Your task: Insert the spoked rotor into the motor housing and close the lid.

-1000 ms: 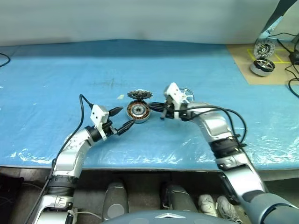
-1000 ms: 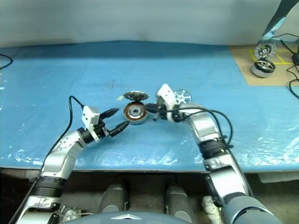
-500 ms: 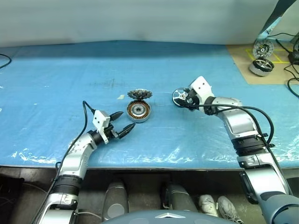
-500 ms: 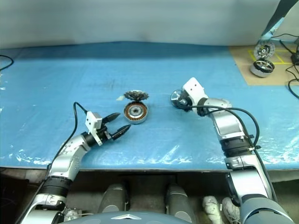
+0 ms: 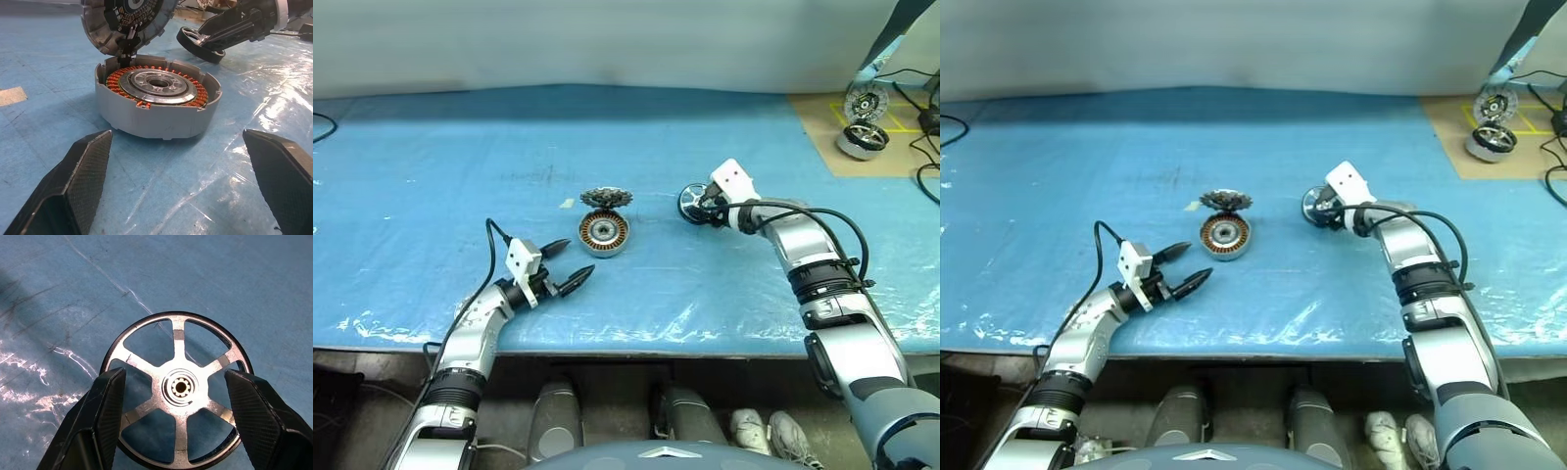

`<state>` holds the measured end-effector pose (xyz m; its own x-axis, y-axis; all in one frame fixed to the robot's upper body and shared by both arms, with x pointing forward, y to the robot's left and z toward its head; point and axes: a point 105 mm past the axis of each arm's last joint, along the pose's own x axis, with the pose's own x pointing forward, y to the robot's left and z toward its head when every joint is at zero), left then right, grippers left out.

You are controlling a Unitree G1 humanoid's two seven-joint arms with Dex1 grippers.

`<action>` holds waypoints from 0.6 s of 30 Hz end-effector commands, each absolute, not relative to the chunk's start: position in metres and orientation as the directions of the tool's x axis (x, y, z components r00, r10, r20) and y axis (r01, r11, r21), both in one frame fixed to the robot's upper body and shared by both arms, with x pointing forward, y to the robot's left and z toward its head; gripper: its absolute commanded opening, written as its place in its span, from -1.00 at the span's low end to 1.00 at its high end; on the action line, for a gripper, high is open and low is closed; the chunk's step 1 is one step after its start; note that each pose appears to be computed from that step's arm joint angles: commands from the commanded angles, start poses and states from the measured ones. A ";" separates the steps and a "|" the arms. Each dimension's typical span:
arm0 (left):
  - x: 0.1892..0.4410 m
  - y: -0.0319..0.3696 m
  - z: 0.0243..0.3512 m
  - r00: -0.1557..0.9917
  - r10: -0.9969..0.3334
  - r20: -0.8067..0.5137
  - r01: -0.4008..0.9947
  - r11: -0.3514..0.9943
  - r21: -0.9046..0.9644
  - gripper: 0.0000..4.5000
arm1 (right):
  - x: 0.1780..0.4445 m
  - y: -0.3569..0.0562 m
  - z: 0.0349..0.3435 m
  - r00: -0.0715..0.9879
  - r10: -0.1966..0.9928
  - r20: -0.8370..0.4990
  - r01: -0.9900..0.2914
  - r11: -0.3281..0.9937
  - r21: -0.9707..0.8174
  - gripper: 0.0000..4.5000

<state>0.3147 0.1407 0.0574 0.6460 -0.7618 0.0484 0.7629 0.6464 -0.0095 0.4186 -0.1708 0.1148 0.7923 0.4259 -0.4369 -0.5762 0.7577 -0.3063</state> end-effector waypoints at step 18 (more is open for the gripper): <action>0.317 0.154 0.053 0.661 -0.748 0.061 0.748 0.663 0.024 1.00 | 0.409 -0.156 0.106 0.738 0.495 -0.458 -0.653 0.697 -0.298 -0.43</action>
<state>0.3167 0.1480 0.0499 0.6512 -0.7571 0.0530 0.7578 0.6525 0.0095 0.4135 -0.1586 0.1117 0.7581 0.4685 -0.4536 -0.6334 0.6947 -0.3410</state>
